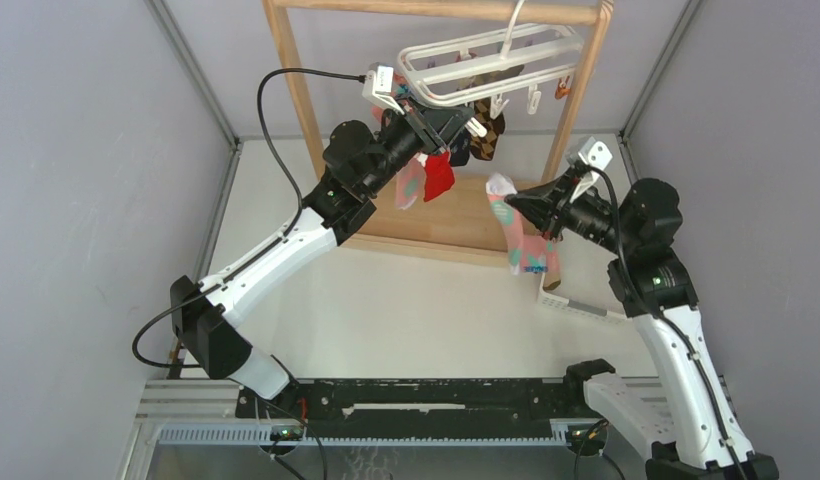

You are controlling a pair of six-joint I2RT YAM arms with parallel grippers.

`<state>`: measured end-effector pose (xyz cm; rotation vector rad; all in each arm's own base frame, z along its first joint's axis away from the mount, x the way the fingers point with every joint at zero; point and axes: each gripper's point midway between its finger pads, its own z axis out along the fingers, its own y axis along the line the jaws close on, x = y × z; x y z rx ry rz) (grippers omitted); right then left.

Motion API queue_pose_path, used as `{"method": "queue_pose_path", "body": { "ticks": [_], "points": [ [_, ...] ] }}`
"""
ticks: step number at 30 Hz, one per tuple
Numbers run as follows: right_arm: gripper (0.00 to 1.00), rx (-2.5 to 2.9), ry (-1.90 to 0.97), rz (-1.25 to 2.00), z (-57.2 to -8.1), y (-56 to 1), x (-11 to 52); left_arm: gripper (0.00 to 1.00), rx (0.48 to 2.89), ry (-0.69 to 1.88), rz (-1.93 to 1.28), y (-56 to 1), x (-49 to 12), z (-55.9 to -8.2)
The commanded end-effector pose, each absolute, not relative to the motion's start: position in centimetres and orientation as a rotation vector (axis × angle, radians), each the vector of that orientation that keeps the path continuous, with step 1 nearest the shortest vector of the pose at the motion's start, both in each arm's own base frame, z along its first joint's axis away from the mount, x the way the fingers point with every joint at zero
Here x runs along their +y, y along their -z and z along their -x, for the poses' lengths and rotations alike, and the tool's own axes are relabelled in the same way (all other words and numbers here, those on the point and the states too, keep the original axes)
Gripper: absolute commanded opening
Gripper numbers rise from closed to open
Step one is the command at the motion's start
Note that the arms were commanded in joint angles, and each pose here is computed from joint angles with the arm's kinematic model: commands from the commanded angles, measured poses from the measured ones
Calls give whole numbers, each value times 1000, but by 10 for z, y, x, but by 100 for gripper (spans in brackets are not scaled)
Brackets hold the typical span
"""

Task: Clip the socks to the hanger
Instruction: Clamp the sock onto the hanger.

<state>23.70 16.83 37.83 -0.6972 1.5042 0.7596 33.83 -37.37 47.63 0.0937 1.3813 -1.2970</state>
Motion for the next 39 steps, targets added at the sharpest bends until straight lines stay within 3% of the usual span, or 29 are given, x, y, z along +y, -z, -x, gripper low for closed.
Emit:
{"method": "queue_pose_path", "body": {
  "ticks": [1,14,23,39],
  "points": [
    [0,1433,-726,706,-253,-407,174,0,1327,1419,-212,-506,-384,-303],
    [0,1402,-979,660,-290,-426,177,0,1312,1482,-259,-505,-392,-295],
    [0,1341,-1194,740,-284,-437,191,0,1299,1475,-271,-506,-390,-293],
    [0,1341,-1281,770,-290,-438,189,0,1295,1474,-278,-507,-388,-290]
  ]
}}
